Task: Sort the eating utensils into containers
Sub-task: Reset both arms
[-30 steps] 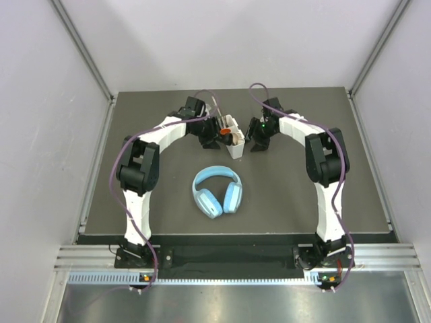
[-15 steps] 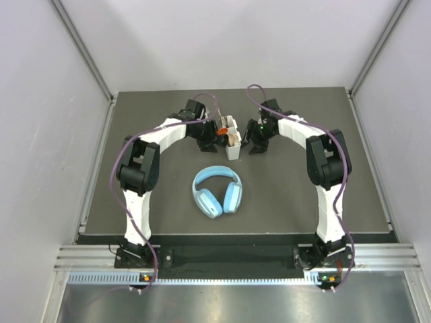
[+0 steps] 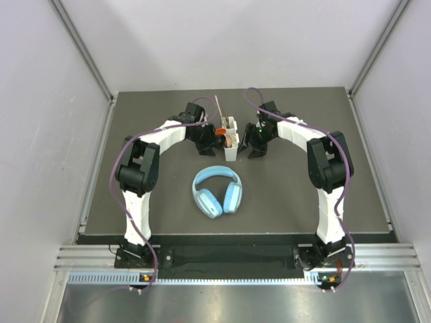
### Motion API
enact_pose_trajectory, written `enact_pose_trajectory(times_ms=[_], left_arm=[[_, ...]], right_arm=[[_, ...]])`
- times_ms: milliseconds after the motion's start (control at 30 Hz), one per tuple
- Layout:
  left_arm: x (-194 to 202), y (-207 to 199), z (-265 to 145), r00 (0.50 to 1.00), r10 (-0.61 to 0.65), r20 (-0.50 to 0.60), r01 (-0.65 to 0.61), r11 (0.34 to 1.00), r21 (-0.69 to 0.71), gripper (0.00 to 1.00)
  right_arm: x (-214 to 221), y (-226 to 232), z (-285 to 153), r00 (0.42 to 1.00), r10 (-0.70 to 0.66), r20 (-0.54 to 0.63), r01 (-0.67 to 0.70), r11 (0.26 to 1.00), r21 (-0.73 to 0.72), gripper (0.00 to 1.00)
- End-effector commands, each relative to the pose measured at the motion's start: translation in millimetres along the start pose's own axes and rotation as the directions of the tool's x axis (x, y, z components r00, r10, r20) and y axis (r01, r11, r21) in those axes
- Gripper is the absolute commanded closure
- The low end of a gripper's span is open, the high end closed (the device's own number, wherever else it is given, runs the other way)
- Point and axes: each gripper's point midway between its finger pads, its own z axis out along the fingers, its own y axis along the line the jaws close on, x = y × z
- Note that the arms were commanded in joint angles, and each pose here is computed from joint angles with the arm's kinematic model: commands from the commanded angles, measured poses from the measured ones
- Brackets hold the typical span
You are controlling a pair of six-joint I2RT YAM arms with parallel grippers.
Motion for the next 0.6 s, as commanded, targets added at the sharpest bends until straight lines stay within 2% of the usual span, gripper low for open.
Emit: enact_pose_trajectory(times_ms=[0,567], left_arm=[[-6.3,-21.2,-23.2,0.998,0.046,0.051,-0.049,0.998,0.05,0.48],[-4.3,-20.6,-20.8,0.997,0.07,0.034,-0.072,0.996,0.056,0.48]], right_arm=[[8.1,29.7,-22.2,0.999,-0.047,0.015,0.048,0.996,-0.071,0.44],[16.4,38.7,-18.4,0.998,-0.053,-0.019,0.051,0.995,-0.09,0.43]])
